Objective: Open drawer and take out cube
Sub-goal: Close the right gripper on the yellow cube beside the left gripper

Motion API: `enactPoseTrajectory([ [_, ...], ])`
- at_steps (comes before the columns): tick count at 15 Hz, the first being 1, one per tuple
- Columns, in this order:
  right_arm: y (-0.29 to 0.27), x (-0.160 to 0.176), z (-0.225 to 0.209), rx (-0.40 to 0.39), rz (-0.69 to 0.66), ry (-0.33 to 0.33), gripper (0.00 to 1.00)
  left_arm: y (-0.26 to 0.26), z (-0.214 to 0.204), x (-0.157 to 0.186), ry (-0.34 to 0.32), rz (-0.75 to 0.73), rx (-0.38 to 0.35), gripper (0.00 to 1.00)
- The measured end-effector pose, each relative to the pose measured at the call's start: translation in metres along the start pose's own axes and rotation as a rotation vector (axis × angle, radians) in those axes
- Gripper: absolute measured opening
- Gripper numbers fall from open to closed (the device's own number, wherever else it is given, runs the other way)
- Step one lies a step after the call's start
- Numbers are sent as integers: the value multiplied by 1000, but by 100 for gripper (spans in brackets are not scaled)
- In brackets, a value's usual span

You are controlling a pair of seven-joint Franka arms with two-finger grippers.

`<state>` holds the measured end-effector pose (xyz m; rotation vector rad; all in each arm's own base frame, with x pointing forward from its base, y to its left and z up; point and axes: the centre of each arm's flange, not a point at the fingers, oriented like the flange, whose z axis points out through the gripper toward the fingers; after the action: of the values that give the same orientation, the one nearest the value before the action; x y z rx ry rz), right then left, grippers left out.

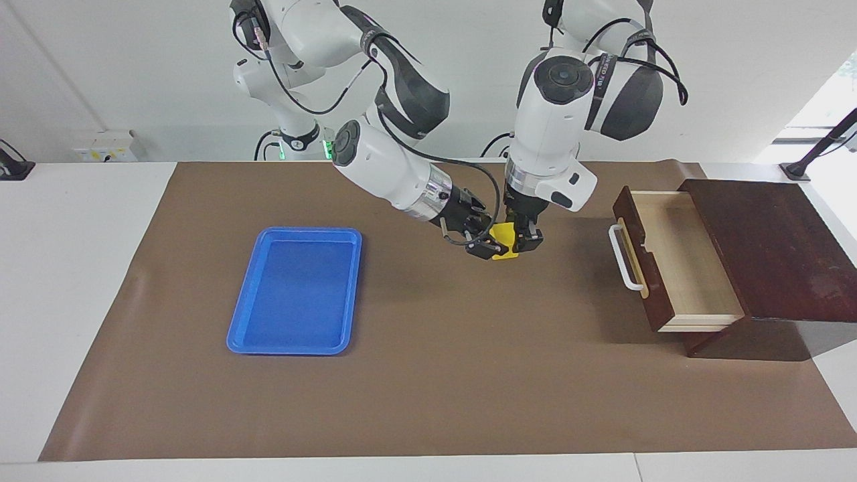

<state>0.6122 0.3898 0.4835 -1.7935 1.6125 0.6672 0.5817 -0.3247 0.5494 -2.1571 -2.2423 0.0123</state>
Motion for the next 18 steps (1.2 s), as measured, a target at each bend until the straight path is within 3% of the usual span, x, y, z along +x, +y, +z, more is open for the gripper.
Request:
enactPoseTrajectory([
  [10, 0, 0, 0, 1, -1, 0, 59, 0, -1, 0, 0, 0, -1, 56],
  [11, 0, -1, 0, 1, -2, -1, 59, 0, -1, 0, -2, -2, -2, 60],
  [15, 5, -8, 4, -5, -11, -5, 59, 0, -5, 0, -9, -5, -12, 98],
  [18, 4, -8, 3, -2, -10, -5, 59, 0, -5, 0, -10, -5, -14, 100],
])
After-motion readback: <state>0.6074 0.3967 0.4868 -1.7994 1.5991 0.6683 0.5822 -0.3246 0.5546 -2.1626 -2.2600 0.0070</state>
